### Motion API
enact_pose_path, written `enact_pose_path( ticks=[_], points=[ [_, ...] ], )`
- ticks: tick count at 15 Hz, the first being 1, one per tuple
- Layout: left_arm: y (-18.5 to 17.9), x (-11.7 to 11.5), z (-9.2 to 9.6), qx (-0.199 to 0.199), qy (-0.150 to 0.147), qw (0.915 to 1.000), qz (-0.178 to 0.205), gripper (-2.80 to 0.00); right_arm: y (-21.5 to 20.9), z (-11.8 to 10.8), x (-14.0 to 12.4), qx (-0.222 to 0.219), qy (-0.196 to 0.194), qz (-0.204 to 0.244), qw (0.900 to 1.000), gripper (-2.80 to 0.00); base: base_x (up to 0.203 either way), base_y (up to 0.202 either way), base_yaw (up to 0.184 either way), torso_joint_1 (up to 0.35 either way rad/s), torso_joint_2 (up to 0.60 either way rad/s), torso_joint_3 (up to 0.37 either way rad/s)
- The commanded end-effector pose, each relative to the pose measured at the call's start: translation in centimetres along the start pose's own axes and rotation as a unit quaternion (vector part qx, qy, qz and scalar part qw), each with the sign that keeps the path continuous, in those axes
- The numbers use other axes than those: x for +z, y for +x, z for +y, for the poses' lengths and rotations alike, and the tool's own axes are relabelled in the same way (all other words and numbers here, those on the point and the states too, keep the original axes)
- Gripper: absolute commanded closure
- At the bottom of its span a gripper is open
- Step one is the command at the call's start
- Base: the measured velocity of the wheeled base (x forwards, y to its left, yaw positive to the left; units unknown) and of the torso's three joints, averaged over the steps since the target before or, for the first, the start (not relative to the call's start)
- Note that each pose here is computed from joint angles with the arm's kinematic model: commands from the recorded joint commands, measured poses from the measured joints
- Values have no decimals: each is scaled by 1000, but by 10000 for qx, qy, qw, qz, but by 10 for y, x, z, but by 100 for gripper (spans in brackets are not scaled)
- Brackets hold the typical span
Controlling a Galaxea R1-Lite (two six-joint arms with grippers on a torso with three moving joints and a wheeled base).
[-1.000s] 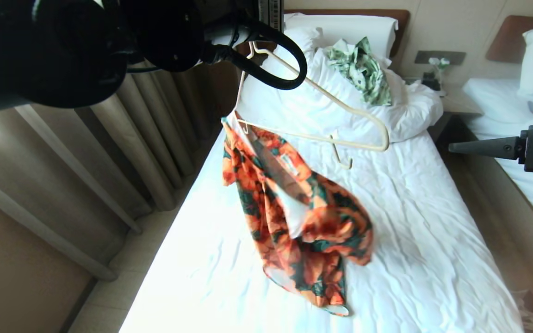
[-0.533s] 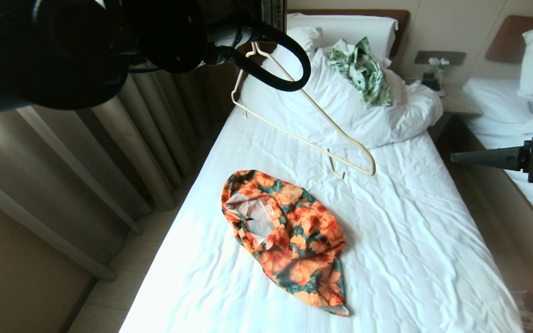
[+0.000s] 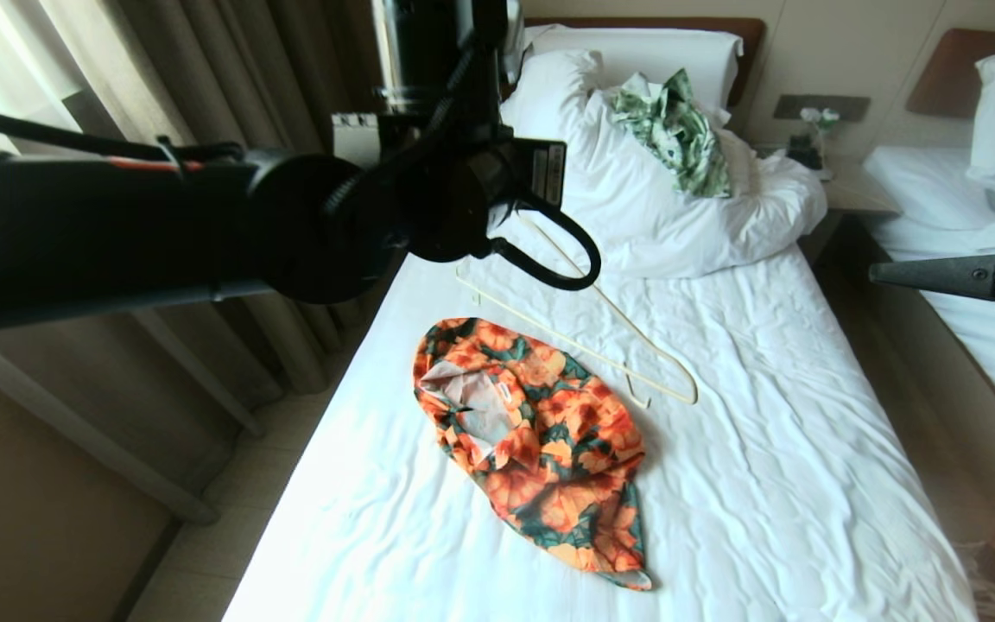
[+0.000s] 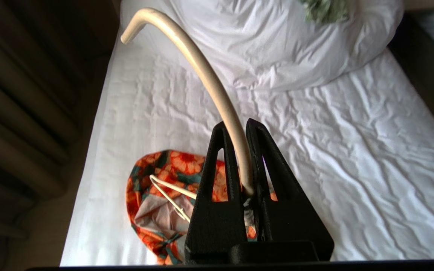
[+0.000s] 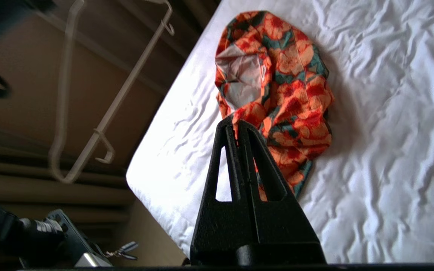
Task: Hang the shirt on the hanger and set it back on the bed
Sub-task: Place the hanger on the bed
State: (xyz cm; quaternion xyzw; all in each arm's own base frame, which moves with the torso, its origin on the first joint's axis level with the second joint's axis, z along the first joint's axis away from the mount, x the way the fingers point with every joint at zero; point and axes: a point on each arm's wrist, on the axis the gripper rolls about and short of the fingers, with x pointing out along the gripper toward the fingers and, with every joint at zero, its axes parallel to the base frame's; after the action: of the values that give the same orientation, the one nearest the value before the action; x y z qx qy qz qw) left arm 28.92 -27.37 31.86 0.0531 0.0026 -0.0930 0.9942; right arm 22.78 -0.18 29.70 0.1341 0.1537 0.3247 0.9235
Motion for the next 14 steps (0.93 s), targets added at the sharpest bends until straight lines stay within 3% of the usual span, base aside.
enact_pose_path(
  ticks=[1, 3, 5, 8, 13, 14],
  points=[
    [30, -40, -9, 134, 266, 9986, 447, 0, -9, 9, 8, 100, 254, -335, 9991, 0, 0, 0, 0, 0, 0, 0],
    [61, -76, 5, 449, 512, 9934, 924, 0, -10, 12, 15, 214, 318, -653, 9971, 0, 0, 0, 0, 0, 0, 0],
    [75, -108, 19, 626, 942, 9786, 1718, 0, -6, 10, 20, 312, 262, -803, 9959, 0, 0, 0, 0, 0, 0, 0],
    [96, -155, 14, 637, 1289, 9616, 2338, 0, -9, 14, 26, 393, 114, -994, 9942, 0, 0, 0, 0, 0, 0, 0],
    [138, -243, -9, 561, 1756, 9422, 2798, 0, -15, 13, 27, 273, 85, -1079, 9937, 0, 0, 0, 0, 0, 0, 0],
    [144, -258, -12, 554, 1825, 9422, 2754, 0, -18, 15, 28, 275, 59, -1104, 9935, 0, 0, 0, 0, 0, 0, 0]
  ],
)
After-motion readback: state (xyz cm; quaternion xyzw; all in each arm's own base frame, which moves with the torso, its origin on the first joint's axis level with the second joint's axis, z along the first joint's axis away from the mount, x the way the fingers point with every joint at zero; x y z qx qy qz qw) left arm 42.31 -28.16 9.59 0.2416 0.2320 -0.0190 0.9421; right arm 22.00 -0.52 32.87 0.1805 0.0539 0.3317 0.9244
